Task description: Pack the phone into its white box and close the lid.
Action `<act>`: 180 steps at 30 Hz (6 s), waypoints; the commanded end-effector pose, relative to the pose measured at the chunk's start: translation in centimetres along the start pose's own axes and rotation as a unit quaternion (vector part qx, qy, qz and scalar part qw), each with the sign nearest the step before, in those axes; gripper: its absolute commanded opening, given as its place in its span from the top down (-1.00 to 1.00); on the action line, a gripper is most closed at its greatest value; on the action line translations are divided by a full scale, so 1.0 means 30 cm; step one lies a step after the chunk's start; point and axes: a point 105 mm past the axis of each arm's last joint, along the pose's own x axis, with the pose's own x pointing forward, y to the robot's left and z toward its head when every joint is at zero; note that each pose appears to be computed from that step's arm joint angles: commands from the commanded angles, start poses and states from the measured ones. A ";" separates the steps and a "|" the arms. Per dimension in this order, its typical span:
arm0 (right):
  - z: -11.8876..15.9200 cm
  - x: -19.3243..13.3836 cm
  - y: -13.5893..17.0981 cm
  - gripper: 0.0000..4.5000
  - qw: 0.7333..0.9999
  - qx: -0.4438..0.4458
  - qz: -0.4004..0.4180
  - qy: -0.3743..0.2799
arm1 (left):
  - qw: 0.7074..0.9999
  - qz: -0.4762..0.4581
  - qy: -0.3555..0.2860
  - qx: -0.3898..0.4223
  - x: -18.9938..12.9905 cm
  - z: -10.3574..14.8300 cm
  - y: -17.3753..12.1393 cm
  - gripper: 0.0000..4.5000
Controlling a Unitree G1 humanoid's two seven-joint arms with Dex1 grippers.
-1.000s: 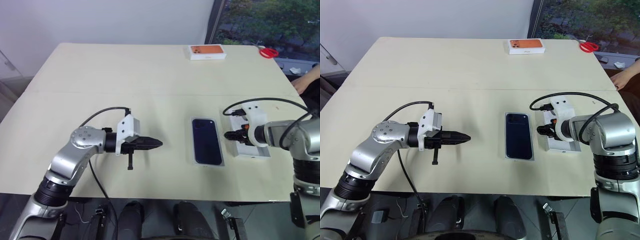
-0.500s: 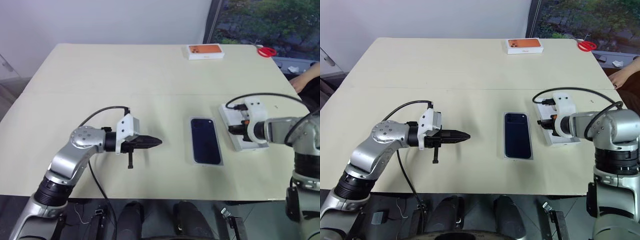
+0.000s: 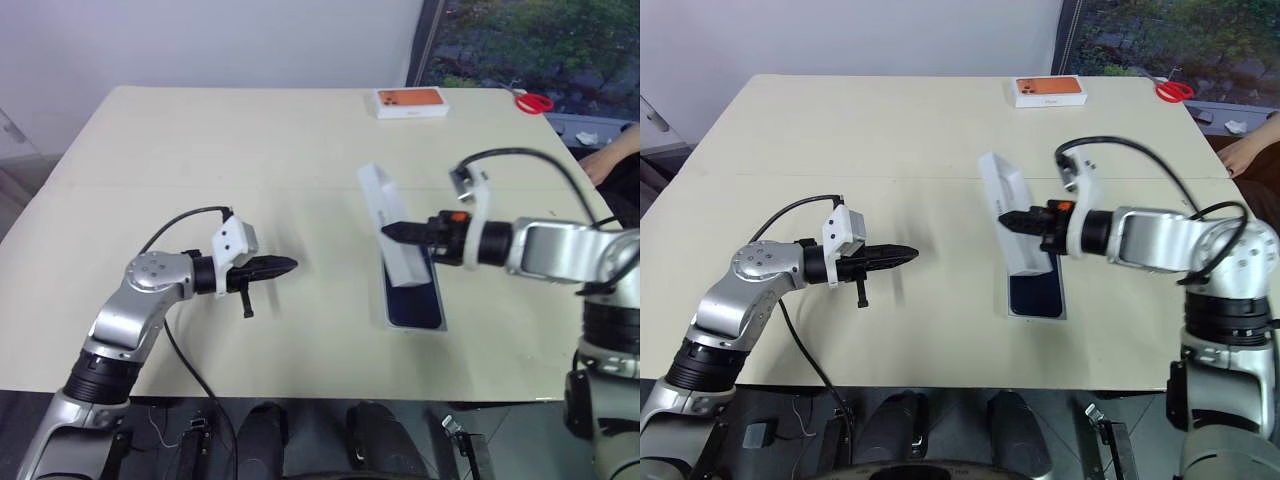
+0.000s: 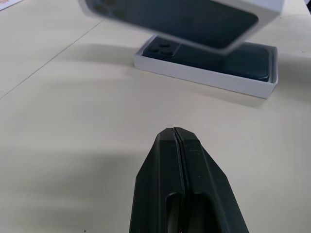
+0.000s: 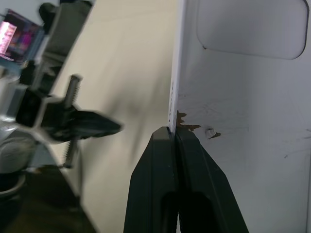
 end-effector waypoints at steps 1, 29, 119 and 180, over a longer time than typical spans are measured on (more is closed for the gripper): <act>0.007 0.043 0.099 0.98 0.996 0.042 0.035 -0.071 | 0.999 0.016 -0.013 0.026 -0.006 0.035 0.018 1.00; -0.016 -0.069 -0.064 -0.99 0.983 0.096 -0.094 -0.124 | 0.998 -0.013 -0.054 0.010 0.276 0.078 -0.038 1.00; -0.082 -0.204 -0.261 0.92 0.856 -0.443 -0.221 0.150 | 0.999 -0.034 0.039 0.009 0.496 0.106 -0.097 1.00; -0.029 -0.220 -0.337 0.92 0.853 -0.424 -0.281 0.118 | 0.999 -0.024 0.029 -0.013 0.516 0.121 -0.094 1.00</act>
